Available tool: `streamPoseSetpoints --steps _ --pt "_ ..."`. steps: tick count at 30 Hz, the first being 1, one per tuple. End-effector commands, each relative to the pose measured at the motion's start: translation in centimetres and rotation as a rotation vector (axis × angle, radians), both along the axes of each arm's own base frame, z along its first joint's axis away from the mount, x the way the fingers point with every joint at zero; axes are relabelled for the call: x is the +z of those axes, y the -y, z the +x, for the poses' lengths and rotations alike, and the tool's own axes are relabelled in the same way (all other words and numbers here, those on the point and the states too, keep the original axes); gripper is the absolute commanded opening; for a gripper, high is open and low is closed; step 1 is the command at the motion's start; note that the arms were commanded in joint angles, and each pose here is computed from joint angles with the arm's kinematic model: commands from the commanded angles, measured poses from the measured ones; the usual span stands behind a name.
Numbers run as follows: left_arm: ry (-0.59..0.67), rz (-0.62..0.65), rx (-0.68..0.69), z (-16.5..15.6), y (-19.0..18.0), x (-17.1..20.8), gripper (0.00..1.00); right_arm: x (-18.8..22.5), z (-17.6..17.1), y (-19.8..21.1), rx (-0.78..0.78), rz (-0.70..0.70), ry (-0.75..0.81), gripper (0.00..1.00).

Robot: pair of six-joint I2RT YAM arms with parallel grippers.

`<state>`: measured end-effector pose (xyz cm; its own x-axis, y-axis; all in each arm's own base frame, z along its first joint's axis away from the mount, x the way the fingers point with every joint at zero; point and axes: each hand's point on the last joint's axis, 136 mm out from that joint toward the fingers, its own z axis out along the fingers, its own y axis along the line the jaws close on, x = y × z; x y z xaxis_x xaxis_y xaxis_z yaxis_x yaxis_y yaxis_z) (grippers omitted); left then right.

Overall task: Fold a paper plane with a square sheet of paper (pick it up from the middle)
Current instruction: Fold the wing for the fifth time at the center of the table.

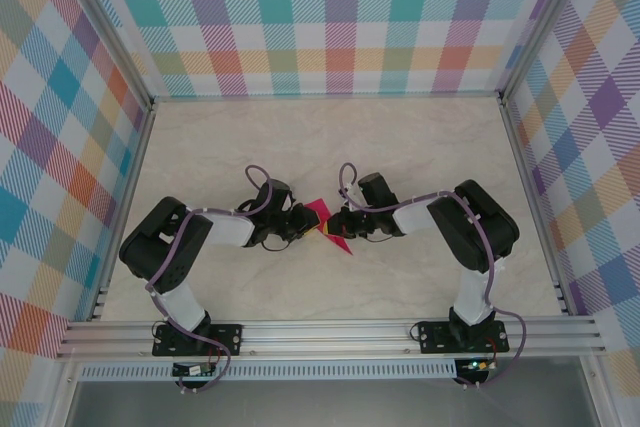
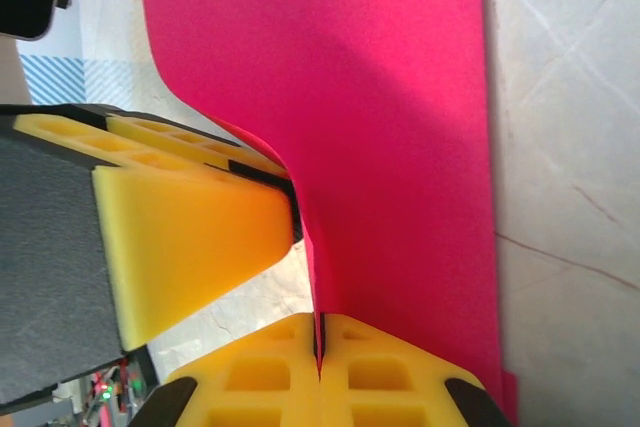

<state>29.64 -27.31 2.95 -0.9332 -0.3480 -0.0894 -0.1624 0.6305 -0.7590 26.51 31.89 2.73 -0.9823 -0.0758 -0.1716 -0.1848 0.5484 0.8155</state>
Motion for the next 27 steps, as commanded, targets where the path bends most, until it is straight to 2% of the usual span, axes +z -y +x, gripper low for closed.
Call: streamPoseSetpoints --steps 1,7,14,19,23,27 --pt "0.054 -0.004 -0.029 -0.1 0.5 1.0 0.19 1.7 0.0 -0.9 0.007 0.089 -0.041 0.00" --pt "0.079 -0.002 -0.027 -0.3 0.1 1.4 0.19 3.5 0.4 -1.2 -0.003 0.157 -0.076 0.00" --pt "0.085 -0.002 -0.024 -0.1 0.2 1.3 0.18 2.1 -0.3 -0.3 -0.011 0.109 -0.088 0.00" --pt "0.097 0.009 -0.015 0.3 0.1 1.6 0.18 1.7 -0.2 0.8 0.021 -0.003 -0.004 0.03" --pt "0.110 0.099 0.010 0.3 -1.4 1.9 0.18 2.6 -0.1 1.4 0.073 -0.070 0.108 0.08" --pt "0.071 0.157 0.007 -0.5 -2.3 1.2 0.18 3.4 -0.4 1.2 0.159 -0.142 0.229 0.13"
